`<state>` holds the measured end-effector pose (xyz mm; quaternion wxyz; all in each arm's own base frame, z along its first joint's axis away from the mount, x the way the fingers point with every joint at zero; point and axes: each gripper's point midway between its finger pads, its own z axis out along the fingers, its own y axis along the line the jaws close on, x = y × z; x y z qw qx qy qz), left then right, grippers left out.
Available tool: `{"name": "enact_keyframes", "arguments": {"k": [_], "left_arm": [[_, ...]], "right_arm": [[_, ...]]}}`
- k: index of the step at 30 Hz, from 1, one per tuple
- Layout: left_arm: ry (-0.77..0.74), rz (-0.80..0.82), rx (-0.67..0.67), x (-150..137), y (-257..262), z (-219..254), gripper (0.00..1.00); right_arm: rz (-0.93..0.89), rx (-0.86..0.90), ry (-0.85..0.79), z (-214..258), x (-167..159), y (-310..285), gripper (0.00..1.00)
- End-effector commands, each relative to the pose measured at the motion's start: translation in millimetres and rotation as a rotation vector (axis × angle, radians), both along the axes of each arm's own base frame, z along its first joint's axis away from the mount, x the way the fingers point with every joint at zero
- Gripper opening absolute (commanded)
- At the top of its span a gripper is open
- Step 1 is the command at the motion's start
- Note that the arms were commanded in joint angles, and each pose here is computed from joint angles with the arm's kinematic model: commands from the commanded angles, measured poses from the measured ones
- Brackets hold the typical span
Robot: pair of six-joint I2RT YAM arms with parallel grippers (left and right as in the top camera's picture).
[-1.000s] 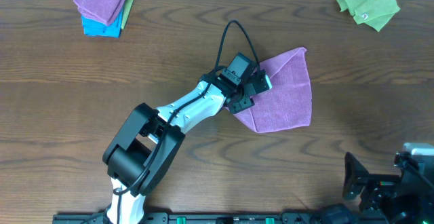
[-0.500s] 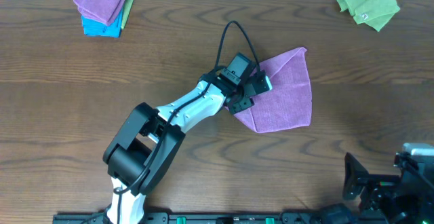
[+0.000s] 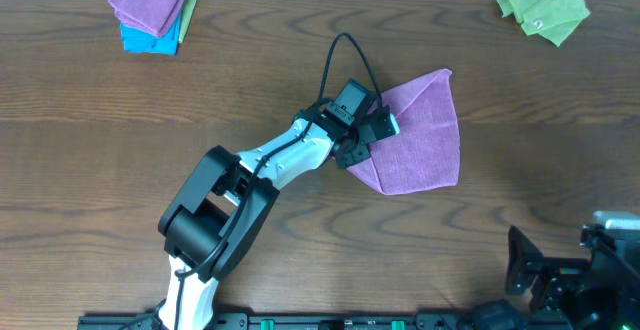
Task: Fold the cloth
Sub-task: 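Grasp the folded corner of the purple cloth with the left gripper, then pull the corner up-left with the left gripper to unfold the cloth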
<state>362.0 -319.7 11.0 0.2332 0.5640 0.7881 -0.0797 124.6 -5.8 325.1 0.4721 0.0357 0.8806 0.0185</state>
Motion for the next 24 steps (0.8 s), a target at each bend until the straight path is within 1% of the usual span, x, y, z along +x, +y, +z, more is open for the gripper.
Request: {"name": "enact_keyframes", "arguments": {"k": [1, 4, 10, 14, 15, 17, 21, 24], "left_arm": [[-0.022, 0.002, -0.026, 10, -7, 9, 0.23], [-0.033, 0.002, -0.036, 13, -10, 14, 0.28], [-0.056, 0.013, -0.029, 19, -9, 17, 0.29], [-0.056, 0.013, -0.029, 19, -9, 17, 0.21], [-0.055, 0.013, -0.029, 19, -9, 17, 0.17], [-0.056, 0.012, -0.029, 19, -9, 17, 0.06], [-0.059, 0.022, -0.026, 22, -6, 17, 0.06], [-0.103, 0.069, 0.006, 37, 7, 19, 0.06]], "right_arm": [[-0.029, 0.007, 0.005, -1, 0, -3, 0.99], [-0.023, 0.011, 0.007, -1, 0, -2, 0.99], [-0.021, 0.013, 0.007, -1, 0, -1, 0.99], [-0.023, 0.015, 0.007, -1, 0, -1, 0.99], [-0.023, 0.015, 0.006, -1, 0, -1, 0.99], [-0.023, 0.015, 0.006, -1, 0, -1, 0.99], [-0.023, 0.015, 0.007, -1, 0, -1, 0.99], [-0.023, 0.015, 0.007, -1, 0, -1, 0.99]]}}
